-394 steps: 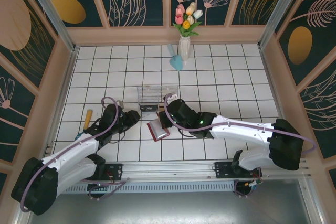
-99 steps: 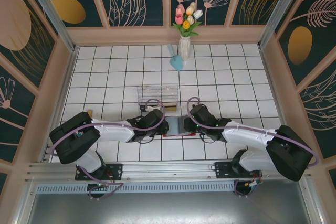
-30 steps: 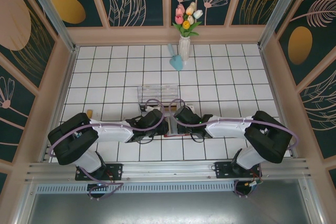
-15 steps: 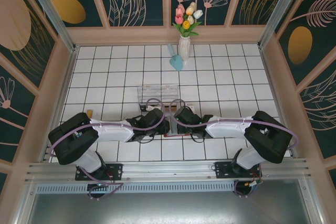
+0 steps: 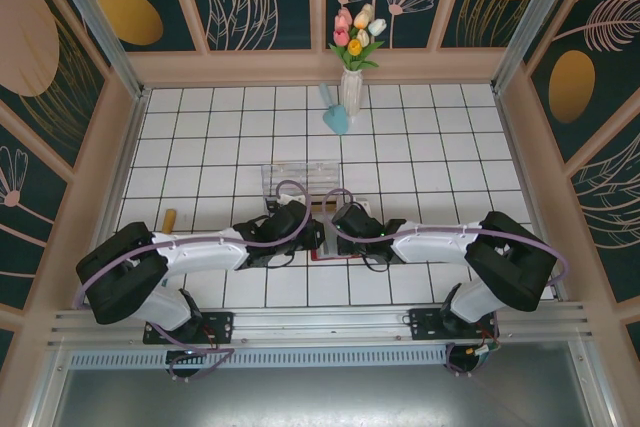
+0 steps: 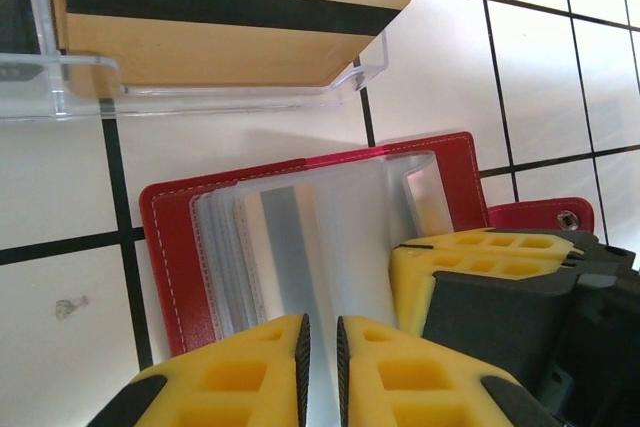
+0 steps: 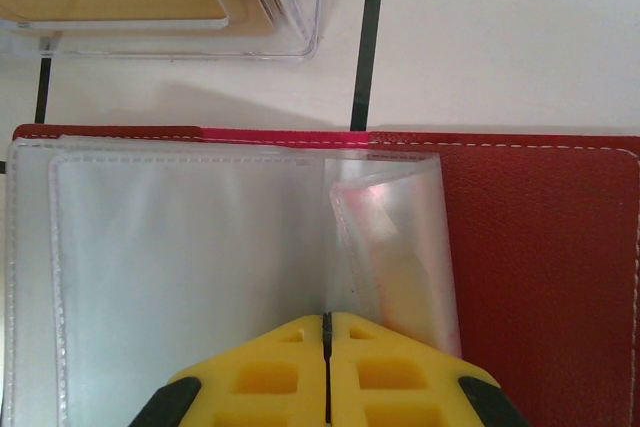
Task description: Take the credit cards out of the card holder
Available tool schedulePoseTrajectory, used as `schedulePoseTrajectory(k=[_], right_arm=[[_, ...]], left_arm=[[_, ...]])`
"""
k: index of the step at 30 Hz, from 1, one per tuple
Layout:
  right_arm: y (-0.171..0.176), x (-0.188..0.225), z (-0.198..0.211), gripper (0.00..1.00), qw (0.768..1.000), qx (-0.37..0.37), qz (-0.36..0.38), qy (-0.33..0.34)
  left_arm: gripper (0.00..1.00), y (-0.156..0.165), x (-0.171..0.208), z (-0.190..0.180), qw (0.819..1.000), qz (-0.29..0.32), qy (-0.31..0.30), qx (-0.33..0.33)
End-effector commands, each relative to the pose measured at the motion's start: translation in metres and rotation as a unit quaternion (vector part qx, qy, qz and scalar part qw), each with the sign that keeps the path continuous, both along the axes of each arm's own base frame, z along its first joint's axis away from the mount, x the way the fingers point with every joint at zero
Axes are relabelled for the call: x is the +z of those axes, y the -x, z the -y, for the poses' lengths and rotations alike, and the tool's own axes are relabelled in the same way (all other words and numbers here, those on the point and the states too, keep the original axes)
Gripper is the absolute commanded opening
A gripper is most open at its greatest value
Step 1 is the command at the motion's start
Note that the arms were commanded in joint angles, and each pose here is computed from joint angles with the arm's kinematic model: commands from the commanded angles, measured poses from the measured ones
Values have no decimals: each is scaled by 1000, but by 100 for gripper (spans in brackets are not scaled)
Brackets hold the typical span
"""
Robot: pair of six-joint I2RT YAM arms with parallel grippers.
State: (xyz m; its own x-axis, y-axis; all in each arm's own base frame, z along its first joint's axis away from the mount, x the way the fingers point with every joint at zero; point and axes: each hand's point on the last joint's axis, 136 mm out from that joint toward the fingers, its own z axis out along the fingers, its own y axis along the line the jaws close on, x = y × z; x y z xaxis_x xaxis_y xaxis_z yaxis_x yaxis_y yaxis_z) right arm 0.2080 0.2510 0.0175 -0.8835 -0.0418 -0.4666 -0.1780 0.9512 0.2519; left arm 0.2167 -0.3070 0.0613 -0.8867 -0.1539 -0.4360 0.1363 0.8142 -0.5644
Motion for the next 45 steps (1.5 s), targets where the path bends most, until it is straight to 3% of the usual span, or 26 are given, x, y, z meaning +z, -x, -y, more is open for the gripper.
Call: schedulePoseTrajectory(k=[1,12,17,28,39,45], right_arm=[[8,-14,10,8,1000,0,-21,16],[7,-10,8,8,1000,-2,-17,8],[1,13,10,8,1000,-15,12,-13],[-6,70,62,17,990,-92,91,-54],[-1,74,27,20,990,-28,64,-122],[-4,75,-1,20,988,4,44,-148]], left_arm=[[19,-1,1,9,1000,2,5,-13],[22,0,-2,32,998,-9,41,-39],[21,-1,5,44,997,-7,59,-52],[21,-5,7,82,992,-22,82,-89],[18,-8,1,15,1000,6,-14,-12],[18,0,-16,-11,999,-6,-33,11]])
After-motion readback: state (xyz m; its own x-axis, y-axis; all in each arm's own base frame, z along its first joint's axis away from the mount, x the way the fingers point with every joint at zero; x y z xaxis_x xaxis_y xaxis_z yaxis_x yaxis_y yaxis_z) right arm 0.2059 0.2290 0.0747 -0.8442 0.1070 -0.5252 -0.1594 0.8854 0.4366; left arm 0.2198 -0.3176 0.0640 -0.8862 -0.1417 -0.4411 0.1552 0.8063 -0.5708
